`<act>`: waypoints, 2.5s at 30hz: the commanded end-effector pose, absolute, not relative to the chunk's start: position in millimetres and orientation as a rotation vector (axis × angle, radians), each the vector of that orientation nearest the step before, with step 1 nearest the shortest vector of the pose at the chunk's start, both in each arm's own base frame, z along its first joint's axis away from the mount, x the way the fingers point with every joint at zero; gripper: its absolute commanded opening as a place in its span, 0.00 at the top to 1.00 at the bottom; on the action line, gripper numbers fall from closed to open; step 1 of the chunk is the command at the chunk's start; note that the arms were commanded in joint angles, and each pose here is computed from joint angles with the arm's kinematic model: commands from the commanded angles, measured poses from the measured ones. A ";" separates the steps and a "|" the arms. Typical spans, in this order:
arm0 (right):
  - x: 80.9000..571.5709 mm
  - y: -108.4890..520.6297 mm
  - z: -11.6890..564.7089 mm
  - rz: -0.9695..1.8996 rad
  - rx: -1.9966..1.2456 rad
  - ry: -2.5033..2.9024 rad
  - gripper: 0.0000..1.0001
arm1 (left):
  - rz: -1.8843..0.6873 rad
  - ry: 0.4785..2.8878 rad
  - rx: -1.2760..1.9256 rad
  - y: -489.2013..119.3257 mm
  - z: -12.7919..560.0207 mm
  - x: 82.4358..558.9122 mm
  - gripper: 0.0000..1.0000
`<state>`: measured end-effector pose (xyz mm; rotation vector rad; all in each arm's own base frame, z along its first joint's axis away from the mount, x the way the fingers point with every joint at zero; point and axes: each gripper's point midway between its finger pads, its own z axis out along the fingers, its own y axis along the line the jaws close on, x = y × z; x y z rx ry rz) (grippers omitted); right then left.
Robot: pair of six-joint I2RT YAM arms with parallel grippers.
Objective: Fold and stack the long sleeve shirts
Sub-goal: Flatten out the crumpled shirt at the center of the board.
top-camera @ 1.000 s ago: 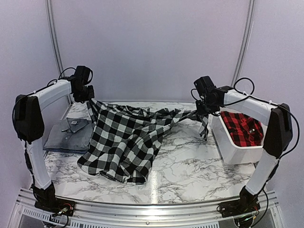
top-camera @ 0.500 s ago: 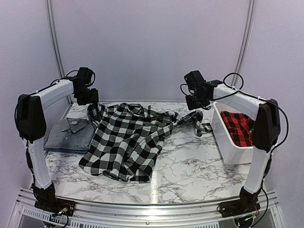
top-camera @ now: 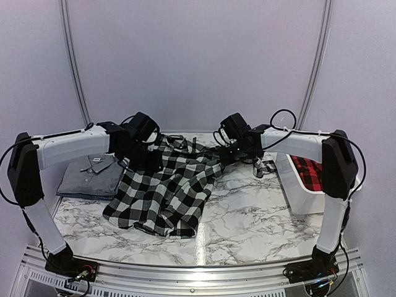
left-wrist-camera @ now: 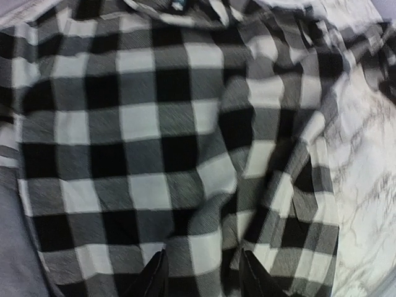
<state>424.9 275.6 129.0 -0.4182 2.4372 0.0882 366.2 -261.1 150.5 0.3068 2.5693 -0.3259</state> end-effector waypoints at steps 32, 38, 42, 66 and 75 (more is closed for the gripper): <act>509.6 181.7 53.8 0.128 -0.106 2.515 0.57 | -0.338 2.816 0.725 -328.6 30.1 258.2 0.79; 510.2 181.4 57.3 0.121 -0.115 2.509 0.58 | -0.415 2.753 0.730 -346.2 58.0 256.2 1.00; 511.3 179.3 62.3 0.102 -0.118 2.502 0.58 | -0.548 2.669 0.755 -366.8 101.1 250.8 1.00; 478.2 199.3 112.2 0.163 -0.232 2.454 0.45 | -0.960 2.476 1.262 -486.3 137.2 163.0 0.45; 419.9 290.5 119.5 0.321 -0.419 2.426 0.49 | -0.629 2.689 0.703 -382.6 103.8 260.6 0.77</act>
